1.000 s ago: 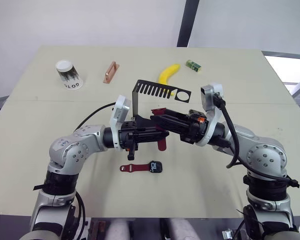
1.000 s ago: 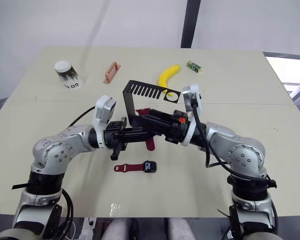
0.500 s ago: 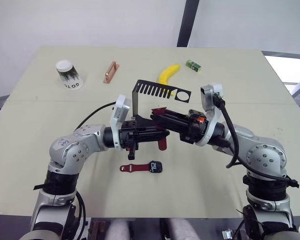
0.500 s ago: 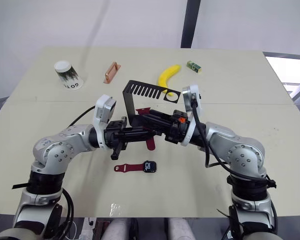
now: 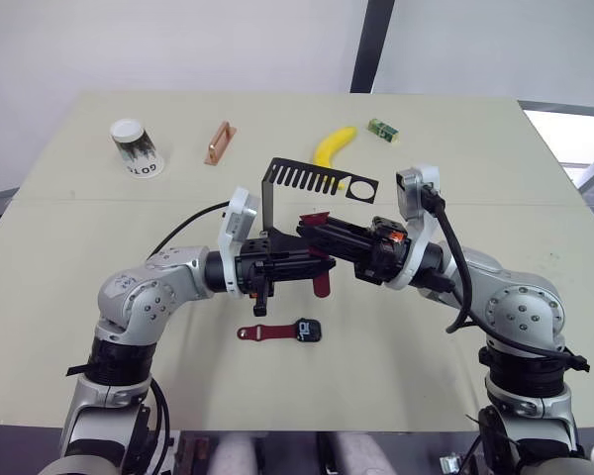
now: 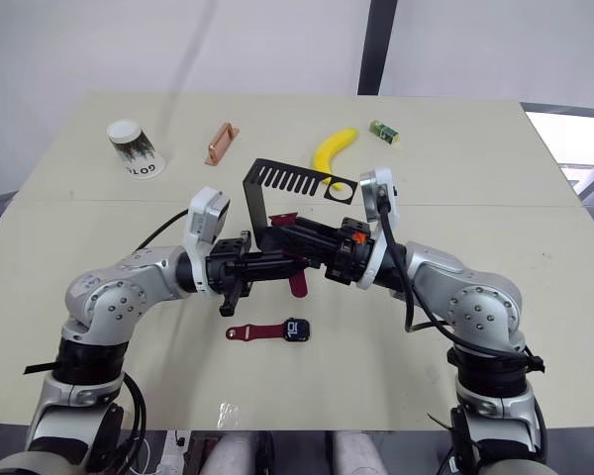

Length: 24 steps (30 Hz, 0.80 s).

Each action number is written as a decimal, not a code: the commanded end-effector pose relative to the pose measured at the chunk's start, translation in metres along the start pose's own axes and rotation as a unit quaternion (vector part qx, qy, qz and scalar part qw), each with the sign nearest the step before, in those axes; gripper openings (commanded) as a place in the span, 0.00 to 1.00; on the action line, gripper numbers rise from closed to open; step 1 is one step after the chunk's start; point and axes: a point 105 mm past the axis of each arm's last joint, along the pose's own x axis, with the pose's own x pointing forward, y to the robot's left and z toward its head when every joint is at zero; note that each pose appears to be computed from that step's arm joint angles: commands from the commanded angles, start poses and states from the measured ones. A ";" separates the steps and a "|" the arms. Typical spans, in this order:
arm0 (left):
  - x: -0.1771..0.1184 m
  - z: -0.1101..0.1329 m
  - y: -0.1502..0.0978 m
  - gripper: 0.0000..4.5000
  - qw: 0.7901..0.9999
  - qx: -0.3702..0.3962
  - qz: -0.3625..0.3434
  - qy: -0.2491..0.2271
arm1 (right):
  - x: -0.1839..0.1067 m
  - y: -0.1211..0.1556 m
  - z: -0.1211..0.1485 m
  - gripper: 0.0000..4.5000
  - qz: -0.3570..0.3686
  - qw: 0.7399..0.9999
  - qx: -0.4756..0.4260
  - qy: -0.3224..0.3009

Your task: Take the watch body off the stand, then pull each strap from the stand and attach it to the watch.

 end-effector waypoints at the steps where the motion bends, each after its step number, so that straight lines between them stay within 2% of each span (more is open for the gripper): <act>1: 0.001 0.008 -0.007 0.00 1.000 0.019 -0.013 -0.013 | 0.001 0.009 0.008 0.26 0.011 1.000 -0.023 -0.016; 2: 0.001 0.008 -0.007 0.00 1.000 0.019 -0.013 -0.013 | 0.001 0.009 0.009 0.26 0.011 1.000 -0.023 -0.017; 6: 0.001 0.008 -0.007 0.00 1.000 0.019 -0.012 -0.014 | 0.000 0.010 0.009 0.01 0.015 1.000 -0.020 -0.018; 23: 0.001 0.009 -0.008 0.00 1.000 0.014 -0.014 -0.020 | 0.001 0.012 0.010 0.01 0.022 0.999 -0.022 -0.020; 24: 0.001 0.009 -0.008 0.07 1.000 0.012 -0.016 -0.021 | 0.001 0.013 0.010 0.00 0.022 0.999 -0.022 -0.020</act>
